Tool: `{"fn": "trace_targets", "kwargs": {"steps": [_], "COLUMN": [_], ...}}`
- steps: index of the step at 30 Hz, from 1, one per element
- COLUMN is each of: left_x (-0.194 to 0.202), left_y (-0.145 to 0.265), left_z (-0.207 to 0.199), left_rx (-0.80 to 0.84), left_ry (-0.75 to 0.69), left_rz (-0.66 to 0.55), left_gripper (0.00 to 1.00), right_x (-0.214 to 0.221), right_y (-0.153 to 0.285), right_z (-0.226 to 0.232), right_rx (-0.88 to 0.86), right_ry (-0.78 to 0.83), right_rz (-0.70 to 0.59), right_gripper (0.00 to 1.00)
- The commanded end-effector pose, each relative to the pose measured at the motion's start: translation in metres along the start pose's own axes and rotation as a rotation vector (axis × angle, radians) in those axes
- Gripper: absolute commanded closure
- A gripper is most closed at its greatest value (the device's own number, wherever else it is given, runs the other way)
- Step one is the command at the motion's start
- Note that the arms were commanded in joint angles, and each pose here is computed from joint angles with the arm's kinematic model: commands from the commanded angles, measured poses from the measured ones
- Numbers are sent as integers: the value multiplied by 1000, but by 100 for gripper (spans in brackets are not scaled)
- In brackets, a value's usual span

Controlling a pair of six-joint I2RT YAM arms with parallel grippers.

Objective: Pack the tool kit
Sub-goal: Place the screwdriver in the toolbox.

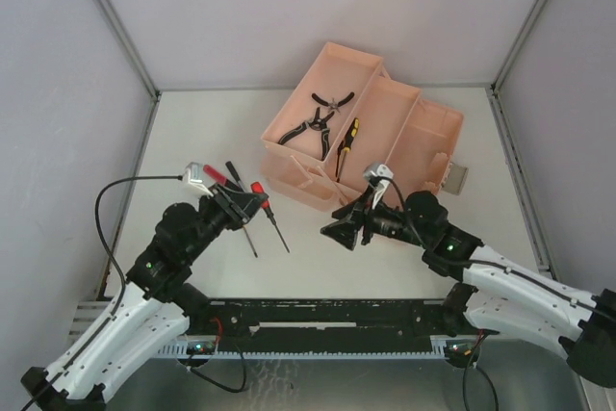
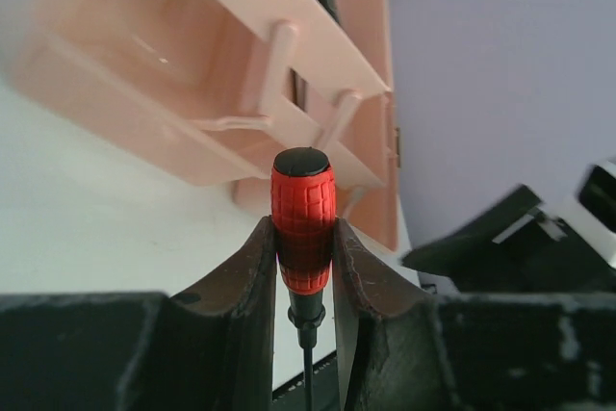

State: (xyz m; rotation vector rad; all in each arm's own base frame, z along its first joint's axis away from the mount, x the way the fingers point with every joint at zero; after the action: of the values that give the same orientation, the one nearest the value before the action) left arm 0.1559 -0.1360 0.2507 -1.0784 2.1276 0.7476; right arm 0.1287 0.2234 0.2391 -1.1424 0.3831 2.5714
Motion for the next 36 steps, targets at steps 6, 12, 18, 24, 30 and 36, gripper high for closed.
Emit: {"fn": "trace_targets", "kwargs": {"steps": [6,12,18,24,30,36], "left_x": [-8,-4,-6,-2,-5,-8], "left_y": [6,6,8,8,13,19], "left_z": [-33,-32,-37,-43,-45,-47], "left_rx": [177,186,227,281,303,294], "left_ry": [36,48,49,47,54,53], "left_rz": [-154,-161,-164,-140,-156,-138], "left_gripper": [100,100,100,100,100,100], "right_x": [-5,-6,-5,-6,-8,-12], "right_y": [-40,-50,-55,-63,-71,-80], "right_z": [26,35,45,56,59,58], "right_rx": [-79,-132,-198,-261,-281,-251], "right_ry": [52,24,-14,-60,-98,-145], "right_rz": [35,29,56,107,112,87], "right_gripper": [43,46,48,52,62,71]}}
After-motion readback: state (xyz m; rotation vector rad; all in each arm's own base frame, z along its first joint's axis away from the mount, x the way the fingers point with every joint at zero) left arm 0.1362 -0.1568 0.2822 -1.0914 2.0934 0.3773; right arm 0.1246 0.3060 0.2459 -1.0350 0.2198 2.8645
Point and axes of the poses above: each gripper's point midway between its finger pads, its own y axis back along the fingers, its own z axis along the line the jaws close on, x = y × z, the point moved 7 cm from there along y, back along the fingers, and after that the axes turned 13 degrees about -y, right-handed, at the moved point
